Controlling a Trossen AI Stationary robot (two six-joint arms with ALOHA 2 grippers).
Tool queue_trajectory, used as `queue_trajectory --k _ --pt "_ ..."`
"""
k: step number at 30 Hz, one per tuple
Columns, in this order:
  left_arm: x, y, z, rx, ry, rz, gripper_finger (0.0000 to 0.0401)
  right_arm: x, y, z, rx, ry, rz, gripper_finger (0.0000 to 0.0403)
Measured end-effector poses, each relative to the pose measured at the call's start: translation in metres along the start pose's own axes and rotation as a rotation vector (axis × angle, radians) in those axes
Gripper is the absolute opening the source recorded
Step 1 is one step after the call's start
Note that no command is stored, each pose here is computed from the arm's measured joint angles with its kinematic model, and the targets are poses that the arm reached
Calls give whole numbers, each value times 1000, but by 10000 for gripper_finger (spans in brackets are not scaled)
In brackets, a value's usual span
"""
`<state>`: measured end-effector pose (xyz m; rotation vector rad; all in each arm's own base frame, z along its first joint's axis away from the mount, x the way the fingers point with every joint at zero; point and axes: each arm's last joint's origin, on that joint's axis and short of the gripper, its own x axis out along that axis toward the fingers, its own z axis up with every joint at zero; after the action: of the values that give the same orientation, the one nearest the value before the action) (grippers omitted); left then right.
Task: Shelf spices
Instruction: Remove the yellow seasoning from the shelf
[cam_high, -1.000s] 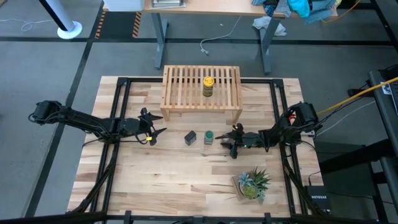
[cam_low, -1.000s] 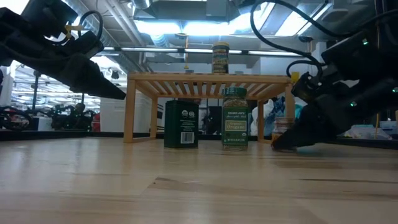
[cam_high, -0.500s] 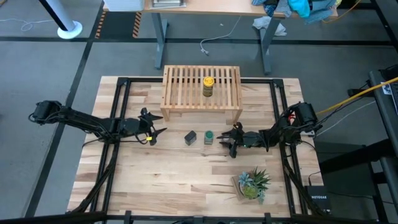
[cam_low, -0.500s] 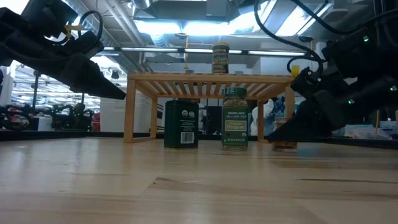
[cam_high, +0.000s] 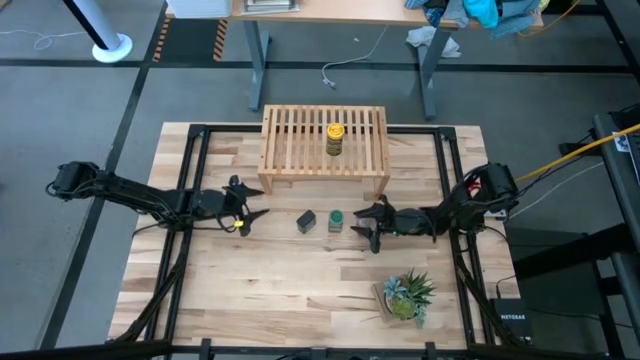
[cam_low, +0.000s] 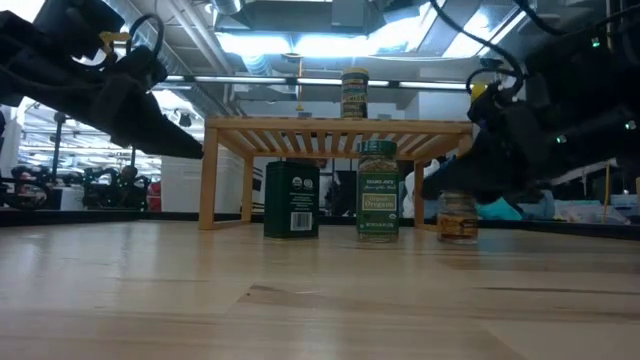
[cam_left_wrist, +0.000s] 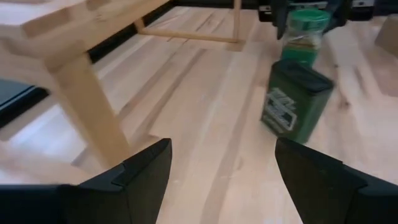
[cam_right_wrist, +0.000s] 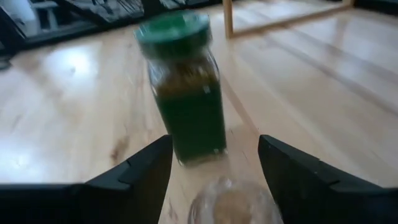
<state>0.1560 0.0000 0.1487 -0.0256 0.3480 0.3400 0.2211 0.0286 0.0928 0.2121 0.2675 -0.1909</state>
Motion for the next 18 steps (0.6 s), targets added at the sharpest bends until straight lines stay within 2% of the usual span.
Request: queue_trajectory --k 11,18 --pt "0 0 1 -3 -8 -4 279 -8 4 24 -33 -102 25 243" --pt "0 0 3 2 -34 -6 279 -17 6 47 -63 -230 -30 243"
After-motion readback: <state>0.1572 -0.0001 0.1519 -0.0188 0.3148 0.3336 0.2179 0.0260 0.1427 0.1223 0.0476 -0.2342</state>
